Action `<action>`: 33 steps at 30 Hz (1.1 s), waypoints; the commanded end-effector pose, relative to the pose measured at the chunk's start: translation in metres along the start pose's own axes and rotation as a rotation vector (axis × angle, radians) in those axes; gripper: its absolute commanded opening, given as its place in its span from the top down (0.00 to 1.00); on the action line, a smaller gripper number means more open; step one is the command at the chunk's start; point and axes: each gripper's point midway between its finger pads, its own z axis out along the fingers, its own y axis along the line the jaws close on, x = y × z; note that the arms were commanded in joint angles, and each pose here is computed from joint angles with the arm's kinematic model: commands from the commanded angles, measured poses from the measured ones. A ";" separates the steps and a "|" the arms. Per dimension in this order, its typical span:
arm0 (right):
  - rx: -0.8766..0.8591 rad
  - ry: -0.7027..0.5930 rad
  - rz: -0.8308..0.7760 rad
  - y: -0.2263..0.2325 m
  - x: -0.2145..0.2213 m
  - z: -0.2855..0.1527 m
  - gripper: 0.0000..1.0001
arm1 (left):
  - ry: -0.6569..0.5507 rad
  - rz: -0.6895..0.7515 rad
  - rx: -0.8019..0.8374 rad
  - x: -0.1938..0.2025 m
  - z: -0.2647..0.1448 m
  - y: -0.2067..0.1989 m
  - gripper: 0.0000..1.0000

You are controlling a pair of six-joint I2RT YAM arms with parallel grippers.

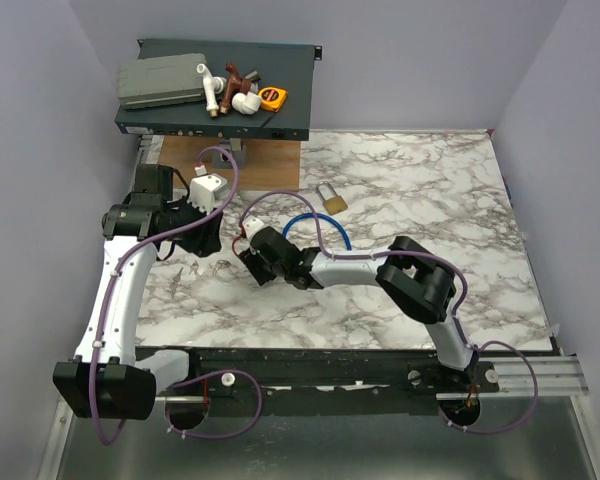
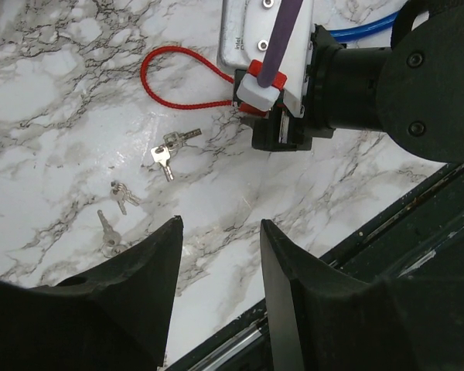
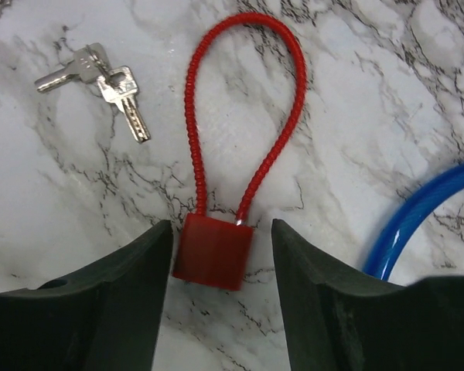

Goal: Unlock with the key
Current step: Move the lock to the center of the board.

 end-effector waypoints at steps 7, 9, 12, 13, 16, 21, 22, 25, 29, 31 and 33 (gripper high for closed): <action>0.210 -0.016 0.053 -0.054 0.018 -0.004 0.58 | -0.006 0.014 -0.016 -0.010 -0.005 0.007 0.56; 0.232 -0.022 0.086 -0.069 0.019 -0.009 0.60 | 0.001 0.013 -0.018 -0.009 -0.004 0.008 0.56; 0.269 -0.023 0.131 -0.093 0.025 -0.018 0.63 | 0.012 0.012 -0.015 -0.009 -0.003 0.009 0.56; 0.278 -0.025 0.147 -0.099 0.026 -0.021 0.64 | 0.017 0.010 -0.012 -0.009 -0.003 0.009 0.56; 0.311 -0.010 0.190 -0.122 0.037 -0.030 0.64 | 0.018 0.009 -0.003 -0.012 -0.003 0.009 0.57; 0.351 -0.005 0.238 -0.150 0.048 -0.043 0.64 | 0.021 0.000 0.017 -0.014 -0.002 0.007 0.58; 0.347 -0.008 0.231 -0.149 0.047 -0.044 0.62 | 0.024 -0.002 0.021 -0.014 -0.001 0.007 0.58; 0.279 -0.029 0.230 -0.139 0.035 -0.045 0.51 | 0.033 -0.005 0.029 -0.012 0.002 0.007 0.58; 0.238 -0.096 0.238 -0.134 0.005 -0.056 0.37 | 0.063 -0.007 0.035 -0.004 0.008 0.009 0.57; 0.238 -0.139 0.239 -0.135 -0.013 -0.065 0.33 | 0.082 -0.003 0.027 0.002 0.012 0.012 0.55; 0.220 -0.178 0.245 -0.132 -0.029 -0.073 0.31 | 0.110 0.005 0.009 0.013 0.018 0.017 0.54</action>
